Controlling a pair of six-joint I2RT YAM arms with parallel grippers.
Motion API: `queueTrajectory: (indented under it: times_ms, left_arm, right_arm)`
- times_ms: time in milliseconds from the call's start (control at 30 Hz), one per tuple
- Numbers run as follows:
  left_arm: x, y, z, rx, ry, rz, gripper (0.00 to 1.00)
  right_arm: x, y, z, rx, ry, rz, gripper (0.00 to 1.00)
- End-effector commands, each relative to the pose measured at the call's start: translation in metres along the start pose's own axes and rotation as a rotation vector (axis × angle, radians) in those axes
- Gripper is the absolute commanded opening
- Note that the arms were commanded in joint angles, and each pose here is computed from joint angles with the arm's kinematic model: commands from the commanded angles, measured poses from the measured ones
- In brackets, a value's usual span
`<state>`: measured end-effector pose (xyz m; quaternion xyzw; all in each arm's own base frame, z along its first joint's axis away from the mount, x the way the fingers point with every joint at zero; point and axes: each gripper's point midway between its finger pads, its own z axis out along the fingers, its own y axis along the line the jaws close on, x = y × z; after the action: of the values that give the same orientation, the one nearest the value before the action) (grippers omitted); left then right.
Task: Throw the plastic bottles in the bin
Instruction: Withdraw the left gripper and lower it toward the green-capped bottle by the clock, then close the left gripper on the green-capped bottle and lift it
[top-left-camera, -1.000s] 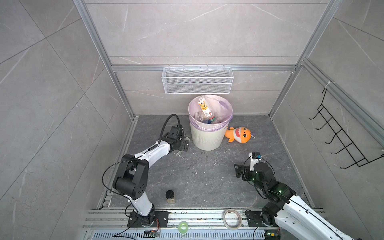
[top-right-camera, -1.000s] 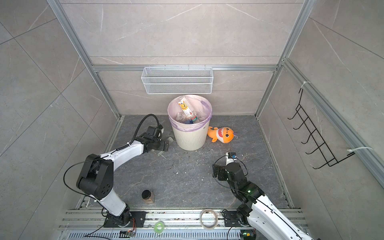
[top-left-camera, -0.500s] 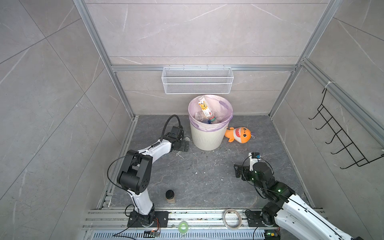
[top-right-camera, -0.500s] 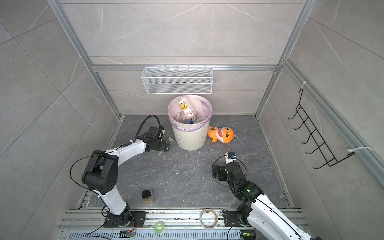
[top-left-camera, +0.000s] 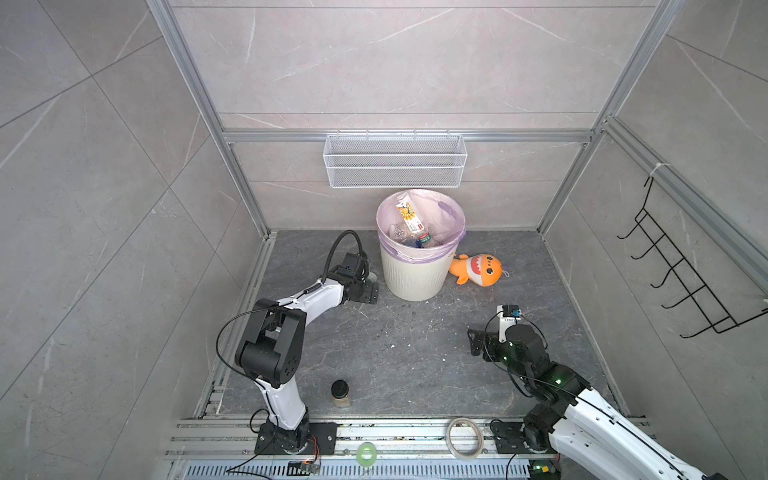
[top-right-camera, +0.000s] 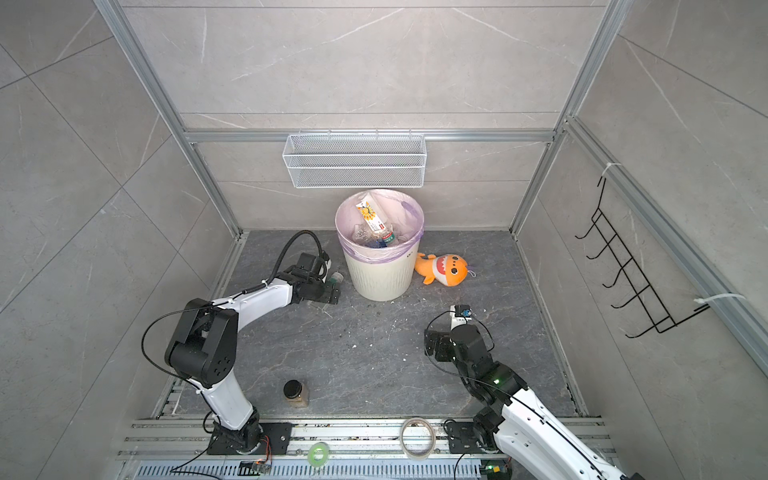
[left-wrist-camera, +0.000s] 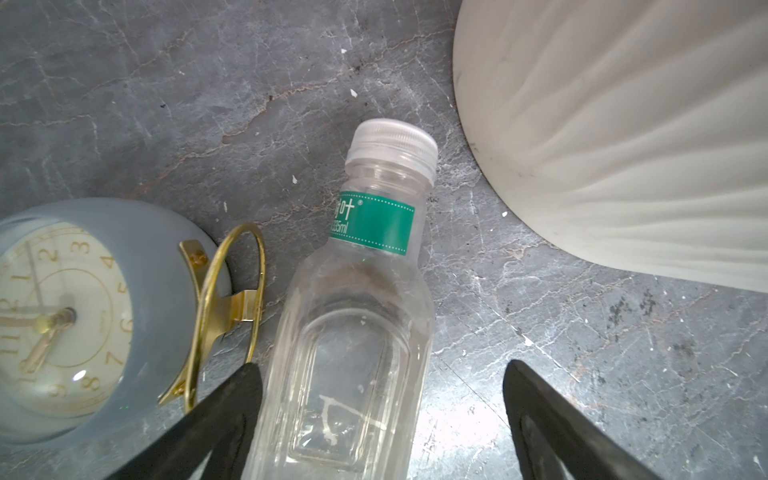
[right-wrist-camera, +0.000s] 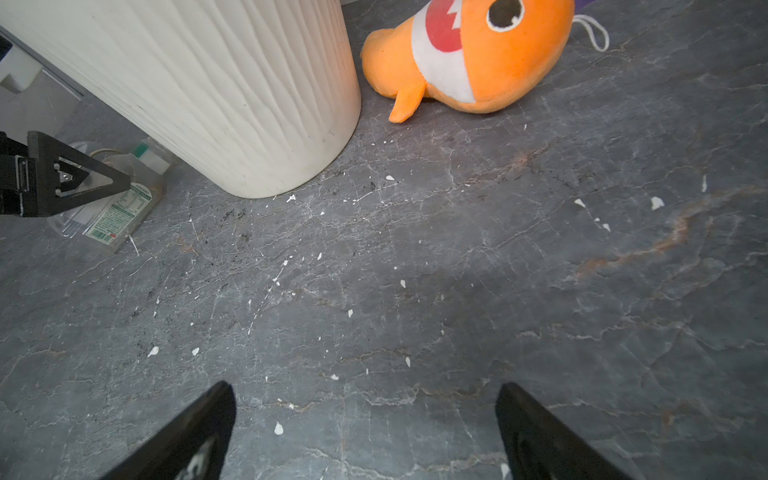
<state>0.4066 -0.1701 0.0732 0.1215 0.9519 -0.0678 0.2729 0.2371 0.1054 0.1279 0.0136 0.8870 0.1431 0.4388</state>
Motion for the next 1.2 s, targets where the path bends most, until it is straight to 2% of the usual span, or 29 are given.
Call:
queueTrajectory:
  times_ms: [0,200,633,733,867,1167]
  left_arm:
    - [0.001,-0.001,0.002,0.015,-0.002,-0.028,0.9]
    - [0.004,0.0,0.008,0.009,0.019,-0.034,0.82]
    - [0.004,0.005,0.016,-0.03,0.059,-0.045,0.8]
    - [0.005,0.005,0.016,-0.029,0.061,-0.047,0.72]
    - [0.005,0.003,0.011,-0.024,0.047,-0.053,0.62]
    - [0.011,-0.007,-0.018,0.044,-0.042,-0.119,0.59]
  right_arm:
    - [-0.003,0.002,0.0,-0.004,-0.016,0.006,0.99]
    - [-0.003,0.002,0.0,-0.005,-0.015,0.005,0.99]
    - [-0.003,0.002,0.0,-0.003,-0.016,0.003,0.99]
    - [-0.003,0.002,0.001,-0.001,-0.014,0.004,0.99]
    - [-0.003,0.002,0.001,-0.003,-0.015,0.003,0.99]
    - [-0.003,0.003,0.0,-0.004,-0.015,0.002,0.99]
